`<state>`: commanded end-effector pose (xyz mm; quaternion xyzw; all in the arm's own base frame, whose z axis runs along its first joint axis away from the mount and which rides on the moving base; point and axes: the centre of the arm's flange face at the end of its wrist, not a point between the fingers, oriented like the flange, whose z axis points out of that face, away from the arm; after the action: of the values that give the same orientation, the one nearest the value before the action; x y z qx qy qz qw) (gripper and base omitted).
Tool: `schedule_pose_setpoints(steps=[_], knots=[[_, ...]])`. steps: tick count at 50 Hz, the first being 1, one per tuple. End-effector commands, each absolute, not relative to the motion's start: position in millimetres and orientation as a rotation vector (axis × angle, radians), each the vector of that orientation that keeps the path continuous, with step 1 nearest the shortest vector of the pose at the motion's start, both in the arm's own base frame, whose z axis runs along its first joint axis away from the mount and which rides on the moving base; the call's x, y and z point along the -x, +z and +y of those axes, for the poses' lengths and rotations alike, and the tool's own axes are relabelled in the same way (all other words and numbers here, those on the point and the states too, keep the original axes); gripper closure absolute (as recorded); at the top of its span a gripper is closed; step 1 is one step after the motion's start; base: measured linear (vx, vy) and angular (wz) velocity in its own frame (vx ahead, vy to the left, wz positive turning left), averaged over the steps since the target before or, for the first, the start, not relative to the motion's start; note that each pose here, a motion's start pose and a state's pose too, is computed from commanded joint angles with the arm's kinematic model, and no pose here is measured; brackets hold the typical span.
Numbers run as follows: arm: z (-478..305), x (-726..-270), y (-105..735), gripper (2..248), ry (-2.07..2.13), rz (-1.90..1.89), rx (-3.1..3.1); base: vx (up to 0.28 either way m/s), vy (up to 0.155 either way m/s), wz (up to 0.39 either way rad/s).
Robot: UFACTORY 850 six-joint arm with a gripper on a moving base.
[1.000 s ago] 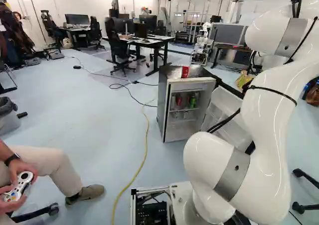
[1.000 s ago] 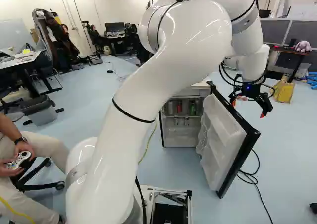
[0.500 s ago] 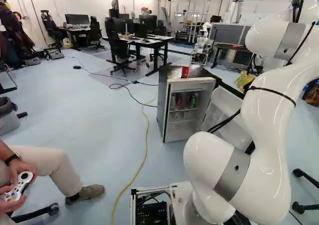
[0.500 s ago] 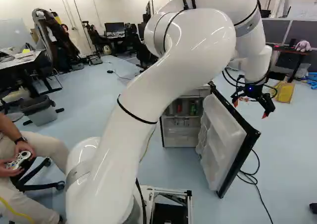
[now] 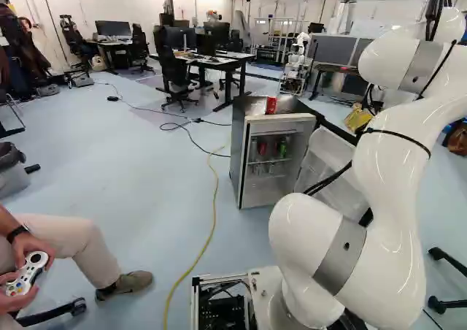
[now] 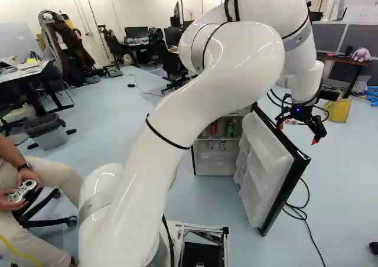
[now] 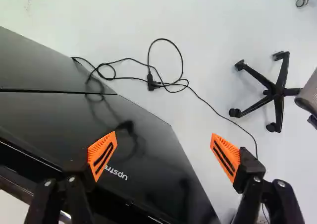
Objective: Grab a drink from the fridge
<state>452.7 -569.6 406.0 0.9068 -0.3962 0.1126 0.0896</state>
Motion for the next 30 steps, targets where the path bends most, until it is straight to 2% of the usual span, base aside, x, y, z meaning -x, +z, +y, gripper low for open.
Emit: schedule_pose_setpoints(steps=[30], knots=[[-547, -442, 407, 3, 0.295, -1.174, -2.721, 0.0, 0.0, 0.0]])
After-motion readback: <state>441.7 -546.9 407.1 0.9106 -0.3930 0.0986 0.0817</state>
